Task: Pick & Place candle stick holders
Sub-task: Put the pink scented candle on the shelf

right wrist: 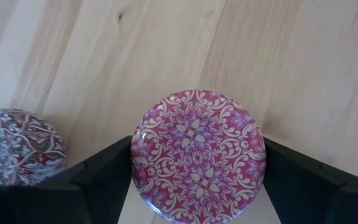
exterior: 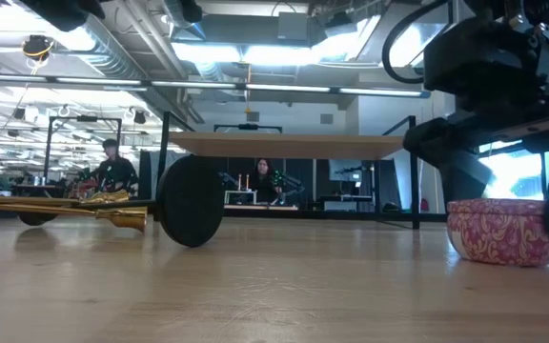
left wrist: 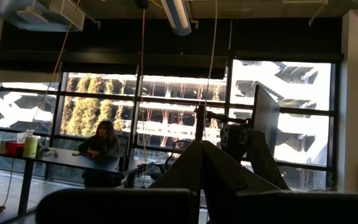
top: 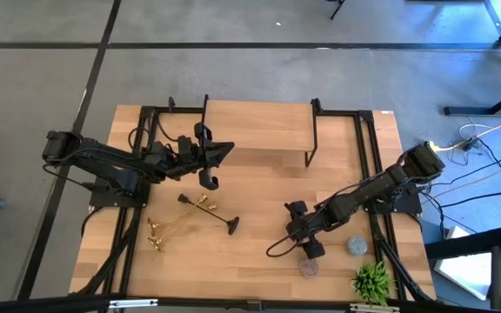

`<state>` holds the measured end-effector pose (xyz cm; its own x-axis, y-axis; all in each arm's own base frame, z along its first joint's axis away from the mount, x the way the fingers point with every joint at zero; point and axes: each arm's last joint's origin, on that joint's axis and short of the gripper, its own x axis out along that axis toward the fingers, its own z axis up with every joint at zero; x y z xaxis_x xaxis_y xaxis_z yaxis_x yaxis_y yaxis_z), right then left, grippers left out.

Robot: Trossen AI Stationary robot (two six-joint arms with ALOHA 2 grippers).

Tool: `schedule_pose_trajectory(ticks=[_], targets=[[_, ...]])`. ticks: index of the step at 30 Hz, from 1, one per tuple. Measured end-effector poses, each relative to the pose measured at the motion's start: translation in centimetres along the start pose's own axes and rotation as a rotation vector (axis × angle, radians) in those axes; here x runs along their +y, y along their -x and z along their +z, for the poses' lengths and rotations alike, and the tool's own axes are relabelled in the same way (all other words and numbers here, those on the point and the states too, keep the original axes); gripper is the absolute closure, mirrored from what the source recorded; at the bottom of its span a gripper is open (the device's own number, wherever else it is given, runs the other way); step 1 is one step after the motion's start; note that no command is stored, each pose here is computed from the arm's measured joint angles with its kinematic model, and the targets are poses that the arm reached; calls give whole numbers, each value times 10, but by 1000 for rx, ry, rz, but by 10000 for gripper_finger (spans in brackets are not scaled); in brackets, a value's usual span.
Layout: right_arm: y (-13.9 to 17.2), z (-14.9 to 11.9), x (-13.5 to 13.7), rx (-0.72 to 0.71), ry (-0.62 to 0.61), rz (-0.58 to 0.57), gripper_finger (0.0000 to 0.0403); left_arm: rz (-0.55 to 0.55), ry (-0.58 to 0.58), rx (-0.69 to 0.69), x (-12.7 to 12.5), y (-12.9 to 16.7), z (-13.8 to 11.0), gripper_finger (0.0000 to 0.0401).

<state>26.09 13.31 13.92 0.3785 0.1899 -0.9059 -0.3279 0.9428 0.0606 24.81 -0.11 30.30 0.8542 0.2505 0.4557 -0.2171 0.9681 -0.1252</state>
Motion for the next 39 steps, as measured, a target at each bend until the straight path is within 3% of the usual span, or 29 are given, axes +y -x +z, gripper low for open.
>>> schedule_pose_trajectory(ticks=[14,22,39], targets=[[-1,-1,-8,17,-14,-37,84,0,0,0,0,0,0,397],[-21,-4,-15,65,-56,-65,84,0,0,0,0,0,0,397],[-20,1,-14,60,-79,-92,84,0,-5,8,0,0,-1,397]])
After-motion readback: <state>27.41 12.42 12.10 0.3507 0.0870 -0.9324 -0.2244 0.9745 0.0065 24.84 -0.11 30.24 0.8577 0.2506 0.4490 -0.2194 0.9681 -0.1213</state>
